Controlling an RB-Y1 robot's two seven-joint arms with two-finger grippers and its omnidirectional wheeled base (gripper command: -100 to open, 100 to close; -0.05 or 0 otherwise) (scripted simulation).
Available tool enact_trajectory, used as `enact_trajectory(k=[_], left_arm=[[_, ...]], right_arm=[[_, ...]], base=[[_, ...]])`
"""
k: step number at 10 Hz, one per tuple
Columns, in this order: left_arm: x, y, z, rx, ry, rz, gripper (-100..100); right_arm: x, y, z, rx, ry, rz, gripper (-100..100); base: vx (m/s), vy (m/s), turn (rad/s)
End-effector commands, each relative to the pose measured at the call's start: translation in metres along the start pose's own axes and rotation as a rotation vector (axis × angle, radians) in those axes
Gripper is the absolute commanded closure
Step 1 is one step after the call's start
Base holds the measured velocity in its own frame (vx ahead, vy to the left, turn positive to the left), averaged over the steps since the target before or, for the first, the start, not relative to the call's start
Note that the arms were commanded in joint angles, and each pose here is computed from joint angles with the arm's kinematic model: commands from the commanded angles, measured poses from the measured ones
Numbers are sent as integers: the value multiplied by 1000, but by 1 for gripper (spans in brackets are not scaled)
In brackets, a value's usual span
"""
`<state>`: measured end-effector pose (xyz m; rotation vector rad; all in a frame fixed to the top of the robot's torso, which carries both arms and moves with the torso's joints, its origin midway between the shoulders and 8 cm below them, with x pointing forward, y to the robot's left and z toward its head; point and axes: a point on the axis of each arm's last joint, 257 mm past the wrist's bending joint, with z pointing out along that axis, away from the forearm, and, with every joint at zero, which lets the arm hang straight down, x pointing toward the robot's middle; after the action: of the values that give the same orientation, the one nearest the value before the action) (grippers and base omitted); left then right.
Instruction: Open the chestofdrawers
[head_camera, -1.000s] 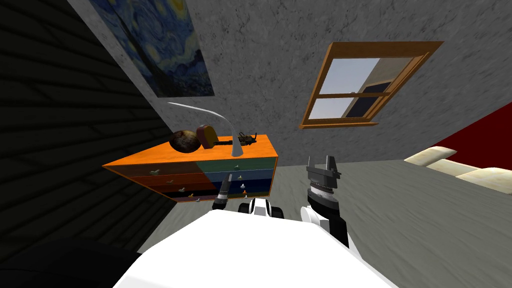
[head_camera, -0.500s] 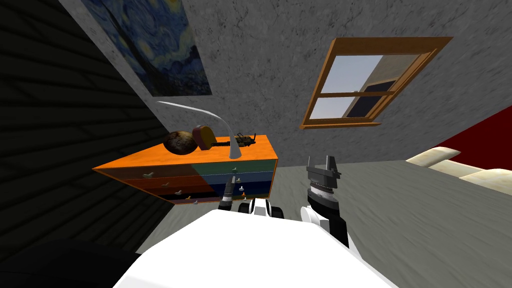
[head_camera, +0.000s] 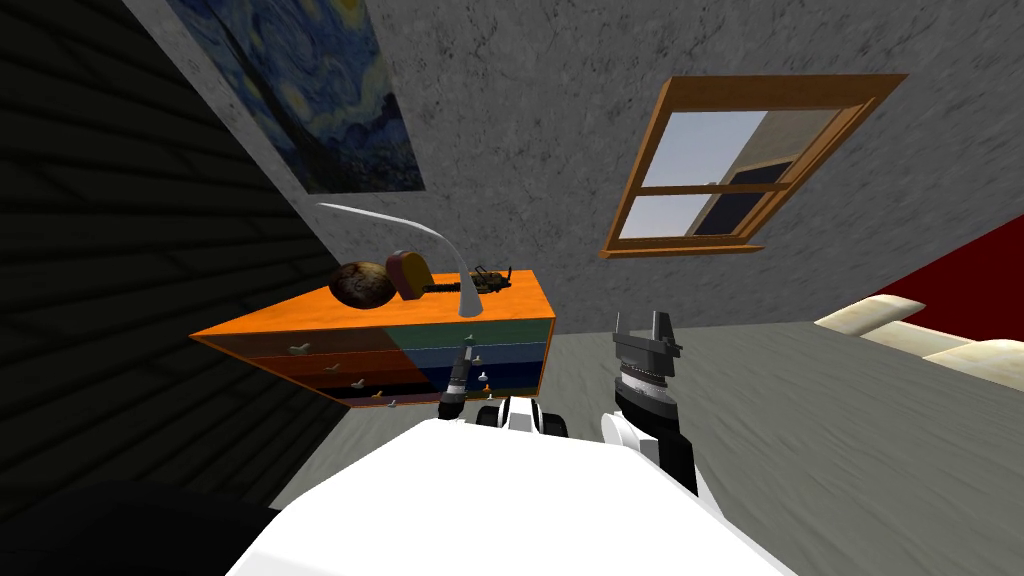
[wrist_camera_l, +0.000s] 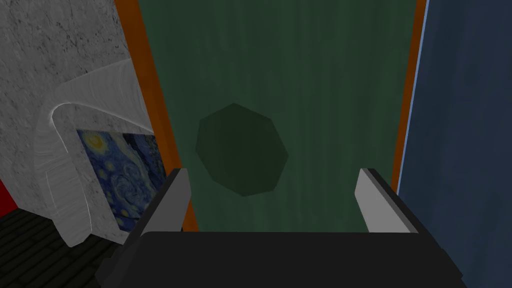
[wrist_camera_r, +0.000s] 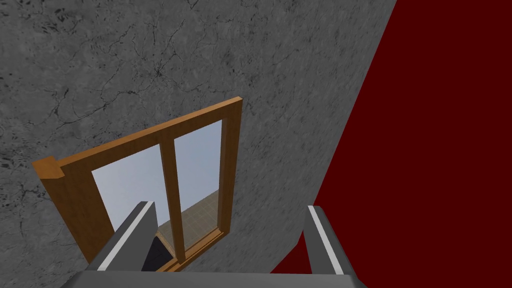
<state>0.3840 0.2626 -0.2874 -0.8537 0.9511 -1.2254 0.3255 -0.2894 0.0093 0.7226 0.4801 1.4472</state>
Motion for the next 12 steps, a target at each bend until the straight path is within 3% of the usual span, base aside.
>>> enact_trajectory(k=[1, 2, 4, 5, 6, 9, 12], left_arm=[[0, 1, 8, 0, 1, 0, -100], [0, 1, -4, -2, -1, 0, 100], [1, 2, -19, -2, -3, 1, 100], [0, 3, -15, -7, -2, 1, 100], [-13, 4, -14, -6, 21, 38, -100], [-33, 4, -8, -7, 47, 97, -100], [-41, 4, 6, -14, 26, 112, -100]], right_arm=[[0, 0, 0, 0, 0, 0, 0], [0, 0, 0, 0, 0, 0, 0], [0, 0, 0, 0, 0, 0, 0], [0, 0, 0, 0, 0, 0, 0], [0, 0, 0, 0, 0, 0, 0], [0, 0, 0, 0, 0, 0, 0], [0, 0, 0, 0, 0, 0, 0]], base=[[0, 0, 0], [8, 6, -17], [13, 13, -15], [5, 3, -2], [-2, -11, 18], [-10, -32, 27], [-26, -72, 59]])
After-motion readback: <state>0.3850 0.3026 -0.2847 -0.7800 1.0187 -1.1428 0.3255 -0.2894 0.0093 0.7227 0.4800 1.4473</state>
